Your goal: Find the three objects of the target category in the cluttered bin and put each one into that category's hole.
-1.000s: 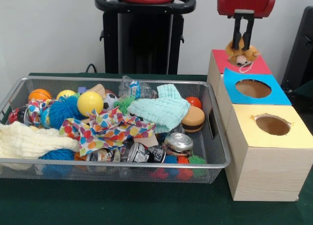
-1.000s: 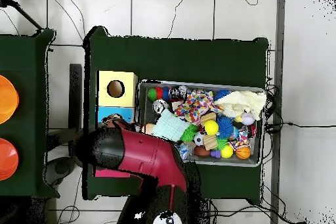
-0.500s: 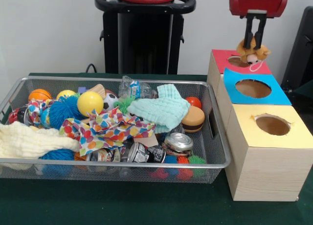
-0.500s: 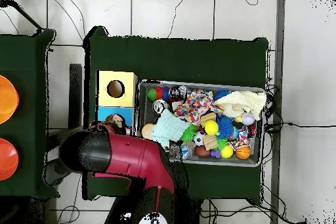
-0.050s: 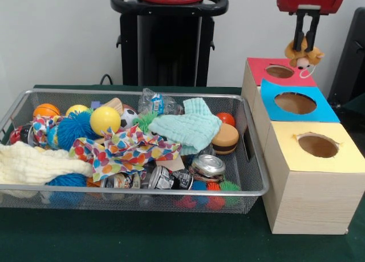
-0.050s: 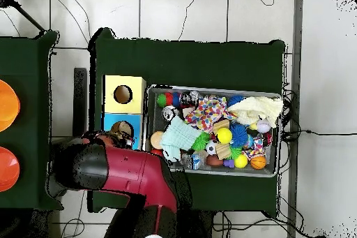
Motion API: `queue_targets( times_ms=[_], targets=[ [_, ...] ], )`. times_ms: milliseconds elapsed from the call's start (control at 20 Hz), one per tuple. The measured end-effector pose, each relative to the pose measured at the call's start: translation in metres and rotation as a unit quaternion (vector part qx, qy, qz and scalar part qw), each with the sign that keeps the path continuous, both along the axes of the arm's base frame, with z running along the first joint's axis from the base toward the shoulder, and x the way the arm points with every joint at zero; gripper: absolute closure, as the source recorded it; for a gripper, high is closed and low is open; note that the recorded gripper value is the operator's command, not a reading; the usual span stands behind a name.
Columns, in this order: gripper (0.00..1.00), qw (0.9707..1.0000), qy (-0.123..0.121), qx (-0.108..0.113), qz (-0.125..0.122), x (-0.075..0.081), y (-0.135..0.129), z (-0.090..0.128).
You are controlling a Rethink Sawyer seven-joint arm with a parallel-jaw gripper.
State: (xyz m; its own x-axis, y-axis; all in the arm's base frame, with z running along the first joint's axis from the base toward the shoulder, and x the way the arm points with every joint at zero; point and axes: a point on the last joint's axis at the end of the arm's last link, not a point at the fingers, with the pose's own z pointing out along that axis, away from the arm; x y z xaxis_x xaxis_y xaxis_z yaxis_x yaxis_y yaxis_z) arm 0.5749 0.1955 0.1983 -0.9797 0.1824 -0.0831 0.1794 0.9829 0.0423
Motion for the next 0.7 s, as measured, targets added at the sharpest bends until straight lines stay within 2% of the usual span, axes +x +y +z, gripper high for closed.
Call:
queue_targets(
  times_ms=[400,700],
  targets=[
    [1.0,0.9998,-0.003,0.006,-0.016,0.0,-0.004,0.007],
    [1.0,0.9994,0.0,0.008,-0.033,0.0,-0.02,0.008]
  ],
)
